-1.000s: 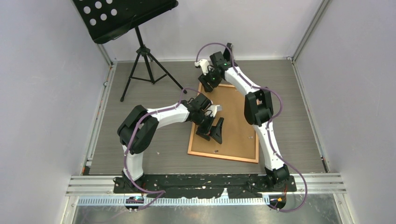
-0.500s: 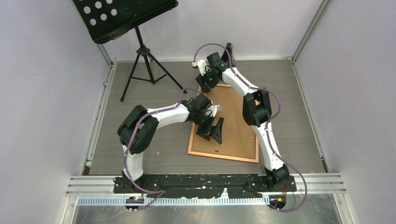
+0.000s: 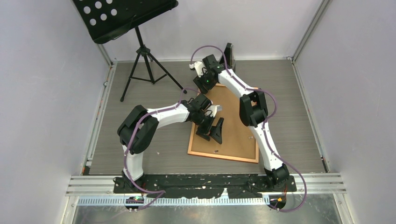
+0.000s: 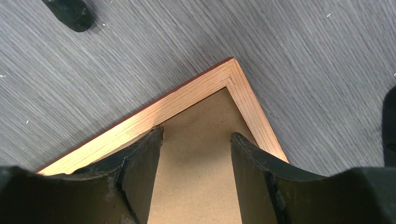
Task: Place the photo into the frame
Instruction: Install the photo frame at the center of the board.
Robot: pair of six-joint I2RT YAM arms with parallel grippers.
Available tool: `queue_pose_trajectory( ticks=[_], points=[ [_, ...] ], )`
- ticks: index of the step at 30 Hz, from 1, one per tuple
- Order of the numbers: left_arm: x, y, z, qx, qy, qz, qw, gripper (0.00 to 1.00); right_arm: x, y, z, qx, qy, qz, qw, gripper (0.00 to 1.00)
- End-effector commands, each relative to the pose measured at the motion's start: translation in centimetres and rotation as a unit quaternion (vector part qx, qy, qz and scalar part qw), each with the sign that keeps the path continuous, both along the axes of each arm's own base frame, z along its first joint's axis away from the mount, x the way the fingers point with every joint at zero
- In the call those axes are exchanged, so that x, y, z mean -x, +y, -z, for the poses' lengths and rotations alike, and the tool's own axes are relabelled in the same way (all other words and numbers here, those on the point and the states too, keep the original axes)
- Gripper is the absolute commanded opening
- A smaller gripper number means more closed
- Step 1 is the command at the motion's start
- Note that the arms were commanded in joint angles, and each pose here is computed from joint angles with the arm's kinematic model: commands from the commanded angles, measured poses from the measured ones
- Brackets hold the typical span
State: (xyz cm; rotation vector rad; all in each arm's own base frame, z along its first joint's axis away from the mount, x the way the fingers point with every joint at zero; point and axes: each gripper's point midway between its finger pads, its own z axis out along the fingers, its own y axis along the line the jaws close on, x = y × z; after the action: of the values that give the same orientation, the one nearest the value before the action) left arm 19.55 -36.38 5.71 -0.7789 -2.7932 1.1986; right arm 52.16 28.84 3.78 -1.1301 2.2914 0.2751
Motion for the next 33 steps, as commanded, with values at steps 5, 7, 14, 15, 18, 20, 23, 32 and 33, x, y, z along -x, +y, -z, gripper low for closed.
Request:
queue_pose_trajectory(
  ticks=[5,7,14,15,18,20,23,32,33],
  points=[
    [0.9,0.1,0.0,-0.010,0.015,0.007,1.000,0.94,-0.7,0.4,-1.6,-0.037,-0.011,0.024,0.999,0.62],
    [0.9,0.2,-0.2,-0.008,0.011,0.008,1.000,0.94,-0.3,0.6,-2.1,-0.064,-0.003,0.026,0.998,0.62],
    [0.1,0.1,-2.0,0.006,-0.029,0.016,0.999,0.98,-0.6,-0.8,-9.2,-0.151,-0.034,0.081,0.985,0.62],
    [0.0,0.1,-2.2,0.006,-0.034,0.017,0.999,0.98,-0.3,-1.1,-10.5,-0.157,-0.043,0.086,0.983,0.62],
    [-0.4,0.2,-2.6,0.007,-0.044,0.018,0.999,0.99,0.1,-2.8,-12.4,-0.149,-0.068,0.102,0.981,0.63],
    [-0.8,0.2,-3.2,0.010,-0.053,0.018,0.998,0.99,0.7,-4.1,-13.4,-0.137,-0.081,0.112,0.981,0.64],
    [-1.5,0.2,-4.5,0.018,-0.071,0.021,0.997,0.99,2.2,-6.4,-14.1,-0.117,-0.092,0.123,0.981,0.64],
    [-3.0,1.6,-8.4,0.033,-0.140,0.021,0.989,0.99,8.4,-11.0,-12.2,-0.068,-0.076,0.125,0.987,0.65],
    [-3.4,2.2,-8.6,0.033,-0.145,0.015,0.989,0.99,9.0,-11.0,-12.0,-0.070,-0.072,0.121,0.988,0.65]
  ],
)
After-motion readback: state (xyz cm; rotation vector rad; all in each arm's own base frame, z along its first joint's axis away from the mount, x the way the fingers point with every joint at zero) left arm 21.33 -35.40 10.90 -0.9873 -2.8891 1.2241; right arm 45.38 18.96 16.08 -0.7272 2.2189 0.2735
